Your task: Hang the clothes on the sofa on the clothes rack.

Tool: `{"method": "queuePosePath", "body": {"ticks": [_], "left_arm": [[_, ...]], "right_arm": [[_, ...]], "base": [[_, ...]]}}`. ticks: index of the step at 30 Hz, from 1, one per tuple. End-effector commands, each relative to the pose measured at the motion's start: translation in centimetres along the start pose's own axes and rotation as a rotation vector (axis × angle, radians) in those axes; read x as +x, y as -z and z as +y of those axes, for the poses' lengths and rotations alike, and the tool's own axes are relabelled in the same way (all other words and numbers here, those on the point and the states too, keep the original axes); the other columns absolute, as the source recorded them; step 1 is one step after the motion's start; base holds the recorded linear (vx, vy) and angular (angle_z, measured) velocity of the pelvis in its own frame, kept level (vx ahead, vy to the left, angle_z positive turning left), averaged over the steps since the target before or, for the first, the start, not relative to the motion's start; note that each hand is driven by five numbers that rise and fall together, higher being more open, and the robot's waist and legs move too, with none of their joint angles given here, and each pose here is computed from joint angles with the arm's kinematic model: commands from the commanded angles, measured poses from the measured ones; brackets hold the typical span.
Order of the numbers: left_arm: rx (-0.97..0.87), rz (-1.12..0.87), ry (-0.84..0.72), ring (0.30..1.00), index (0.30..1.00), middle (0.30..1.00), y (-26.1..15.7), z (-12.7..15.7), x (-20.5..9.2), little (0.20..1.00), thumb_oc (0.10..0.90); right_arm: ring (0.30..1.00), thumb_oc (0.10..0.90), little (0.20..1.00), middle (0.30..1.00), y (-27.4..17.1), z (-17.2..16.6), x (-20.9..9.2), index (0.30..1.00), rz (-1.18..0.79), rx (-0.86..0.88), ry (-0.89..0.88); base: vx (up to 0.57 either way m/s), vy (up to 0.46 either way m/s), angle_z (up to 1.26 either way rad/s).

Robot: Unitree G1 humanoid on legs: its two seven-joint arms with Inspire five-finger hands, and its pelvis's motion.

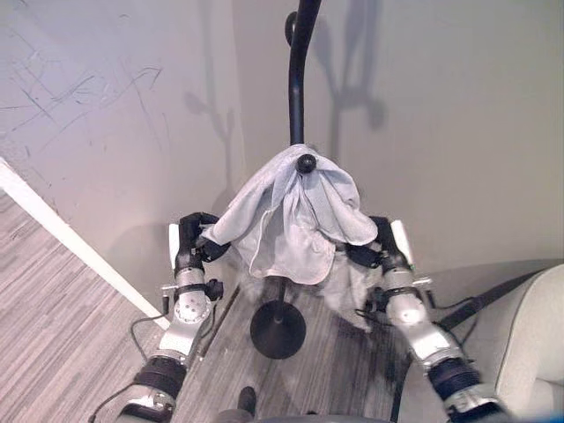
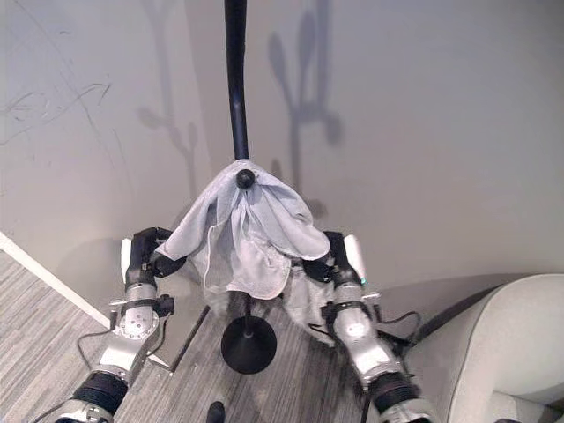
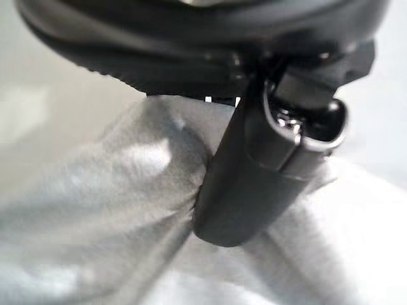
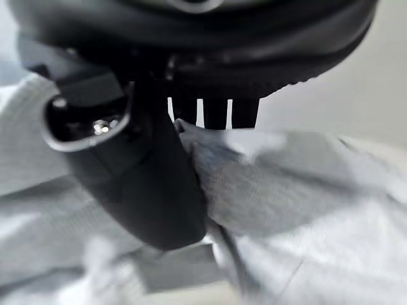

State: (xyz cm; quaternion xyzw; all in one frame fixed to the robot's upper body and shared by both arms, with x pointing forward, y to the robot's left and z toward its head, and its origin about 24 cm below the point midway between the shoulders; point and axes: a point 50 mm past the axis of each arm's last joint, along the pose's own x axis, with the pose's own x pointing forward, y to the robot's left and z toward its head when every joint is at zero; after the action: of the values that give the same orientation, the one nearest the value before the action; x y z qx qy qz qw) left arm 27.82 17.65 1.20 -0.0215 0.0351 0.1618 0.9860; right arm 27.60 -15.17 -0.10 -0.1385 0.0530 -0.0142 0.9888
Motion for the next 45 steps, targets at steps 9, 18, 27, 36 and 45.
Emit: {"method": "queuePosePath", "body": {"ticks": [9, 18, 27, 36, 45], "left_arm": [[-0.339, -0.028, 0.063, 0.9, 0.9, 0.9, -1.6, 0.0, -0.2, 0.9, 0.8], [-0.204, 0.043, 0.003, 0.9, 0.9, 0.9, 1.4, 2.8, -1.6, 0.9, 0.8], [-0.102, 0.096, 0.126, 0.9, 0.9, 0.9, 3.0, 4.1, -3.0, 0.9, 0.8], [-0.167, 0.542, -0.081, 0.9, 0.9, 0.9, 12.0, 8.1, -7.9, 0.9, 0.8], [0.228, 1.069, -0.068, 0.9, 0.9, 0.9, 18.9, 11.0, -16.3, 0.9, 0.8]], "right_arm": [[0.9, 0.8, 0.9, 0.9, -5.2, 1.1, -0.3, 0.9, -0.253, 0.22, -0.199], [0.9, 0.8, 0.9, 0.9, -2.2, -1.2, -1.6, 0.9, -0.174, 0.147, -0.138], [0.9, 0.8, 0.9, 0.9, 2.3, -2.1, -3.6, 0.9, 0.012, 0.172, -0.119], [0.9, 0.8, 0.9, 0.9, 8.9, -1.7, -7.4, 0.9, 0.332, 0.361, 0.085], [0.9, 0.8, 0.9, 0.9, 17.9, -0.6, -14.1, 0.9, 0.925, 0.523, 0.289]], "base": [[0.0, 0.016, 0.02], [0.0, 0.004, 0.02], [0.0, 0.0, 0.0], [-0.01, 0.021, -0.05], [0.0, 0.001, 0.0]]}}
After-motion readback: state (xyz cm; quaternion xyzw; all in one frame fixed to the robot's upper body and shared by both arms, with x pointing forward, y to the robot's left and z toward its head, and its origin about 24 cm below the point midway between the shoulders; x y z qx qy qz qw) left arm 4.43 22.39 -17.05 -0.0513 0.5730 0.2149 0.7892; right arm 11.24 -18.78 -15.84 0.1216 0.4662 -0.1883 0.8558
